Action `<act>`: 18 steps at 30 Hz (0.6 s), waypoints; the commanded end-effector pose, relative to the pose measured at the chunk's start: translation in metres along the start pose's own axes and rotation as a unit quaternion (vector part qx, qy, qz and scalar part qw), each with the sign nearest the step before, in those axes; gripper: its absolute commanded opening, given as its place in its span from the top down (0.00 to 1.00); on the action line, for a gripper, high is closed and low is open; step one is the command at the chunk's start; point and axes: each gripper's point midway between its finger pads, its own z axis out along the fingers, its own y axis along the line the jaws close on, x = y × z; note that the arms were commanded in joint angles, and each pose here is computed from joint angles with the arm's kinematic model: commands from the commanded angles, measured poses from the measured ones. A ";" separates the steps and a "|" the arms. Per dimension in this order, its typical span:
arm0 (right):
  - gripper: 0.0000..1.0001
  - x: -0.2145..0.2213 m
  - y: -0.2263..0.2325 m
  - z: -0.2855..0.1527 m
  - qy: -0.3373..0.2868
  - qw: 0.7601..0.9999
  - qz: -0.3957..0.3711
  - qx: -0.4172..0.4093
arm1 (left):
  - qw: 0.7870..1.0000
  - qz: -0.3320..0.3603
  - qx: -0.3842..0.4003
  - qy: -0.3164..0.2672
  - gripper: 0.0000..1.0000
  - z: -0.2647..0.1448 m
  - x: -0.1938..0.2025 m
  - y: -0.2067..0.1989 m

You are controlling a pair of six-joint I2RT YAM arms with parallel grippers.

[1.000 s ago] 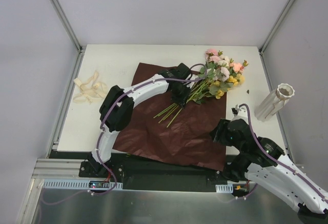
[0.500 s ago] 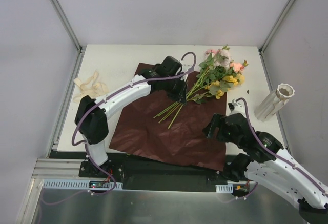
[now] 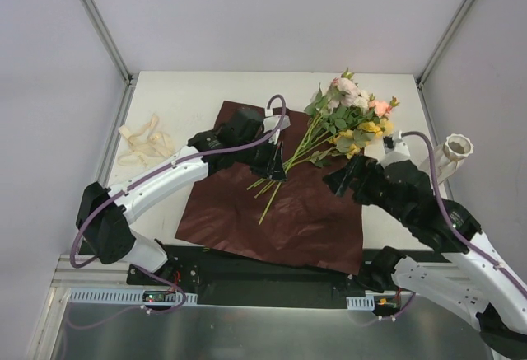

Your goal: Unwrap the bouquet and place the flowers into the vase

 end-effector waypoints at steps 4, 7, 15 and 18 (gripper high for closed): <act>0.09 -0.055 0.068 0.010 -0.028 0.998 -0.037 -0.048 | 0.996 0.020 0.070 -0.045 1.00 -0.032 -0.002 -0.036; 0.09 -0.064 0.084 0.023 -0.028 0.997 -0.041 -0.056 | 0.996 0.024 0.073 -0.050 1.00 -0.039 0.002 -0.038; 0.10 -0.066 0.082 0.068 -0.021 0.999 0.029 -0.006 | 0.995 0.033 0.082 -0.046 1.00 -0.047 0.017 -0.038; 0.13 -0.059 0.081 0.081 -0.007 0.999 0.035 -0.002 | 0.995 0.034 0.082 -0.043 1.00 -0.047 0.022 -0.035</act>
